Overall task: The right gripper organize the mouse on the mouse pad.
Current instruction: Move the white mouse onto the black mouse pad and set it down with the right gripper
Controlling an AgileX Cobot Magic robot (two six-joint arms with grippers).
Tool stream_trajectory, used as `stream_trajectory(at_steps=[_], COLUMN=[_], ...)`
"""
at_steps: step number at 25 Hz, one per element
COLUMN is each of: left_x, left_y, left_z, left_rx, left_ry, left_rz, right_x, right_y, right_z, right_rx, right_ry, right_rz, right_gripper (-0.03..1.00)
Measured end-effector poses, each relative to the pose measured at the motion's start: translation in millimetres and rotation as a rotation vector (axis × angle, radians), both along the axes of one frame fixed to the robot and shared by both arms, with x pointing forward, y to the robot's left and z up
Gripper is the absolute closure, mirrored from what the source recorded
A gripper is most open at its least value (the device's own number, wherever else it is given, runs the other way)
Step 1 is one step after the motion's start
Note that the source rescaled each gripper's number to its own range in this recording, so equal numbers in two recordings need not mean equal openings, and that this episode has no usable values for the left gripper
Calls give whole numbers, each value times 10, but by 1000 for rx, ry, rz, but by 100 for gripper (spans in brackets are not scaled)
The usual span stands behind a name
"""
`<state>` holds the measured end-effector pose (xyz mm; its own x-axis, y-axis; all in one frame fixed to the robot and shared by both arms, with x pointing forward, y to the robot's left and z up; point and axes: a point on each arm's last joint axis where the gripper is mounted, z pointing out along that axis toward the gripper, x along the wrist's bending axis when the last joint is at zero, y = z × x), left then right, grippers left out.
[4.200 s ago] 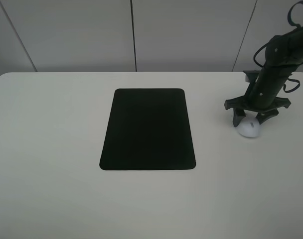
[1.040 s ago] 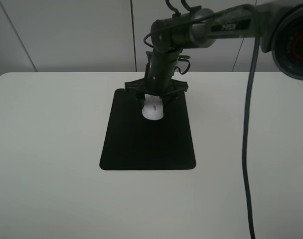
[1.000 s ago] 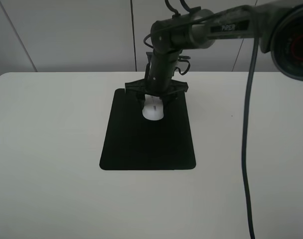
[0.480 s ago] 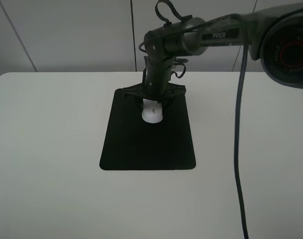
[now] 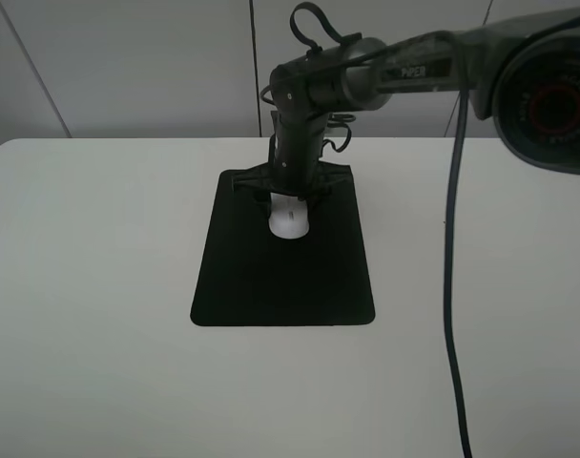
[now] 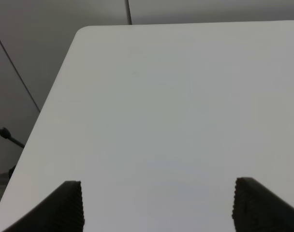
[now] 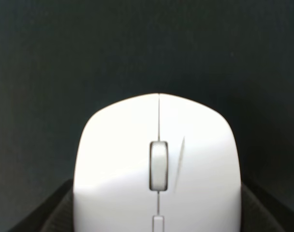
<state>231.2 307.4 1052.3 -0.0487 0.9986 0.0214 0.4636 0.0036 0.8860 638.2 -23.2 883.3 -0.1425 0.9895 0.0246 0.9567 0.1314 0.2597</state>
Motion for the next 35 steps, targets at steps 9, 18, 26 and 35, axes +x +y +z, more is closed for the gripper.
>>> stream_trajectory(at_steps=[9,18,26,35], left_x=[0,0,0,0], left_y=[0,0,0,0], left_z=[0,0,0,0], left_rx=[0,0,0,0], left_ry=[0,0,0,0], left_rz=[0,0,0,0], right_x=[-1,0,-2,-10], right_y=[-11,-14,-15,-26], right_z=[-113,-121,-122,-58], right_rx=[-21,-22,-24,-29], right_ry=[16,16,18,19], right_rz=[-8,-18,-19,-20], right_gripper=[95,95,95,63])
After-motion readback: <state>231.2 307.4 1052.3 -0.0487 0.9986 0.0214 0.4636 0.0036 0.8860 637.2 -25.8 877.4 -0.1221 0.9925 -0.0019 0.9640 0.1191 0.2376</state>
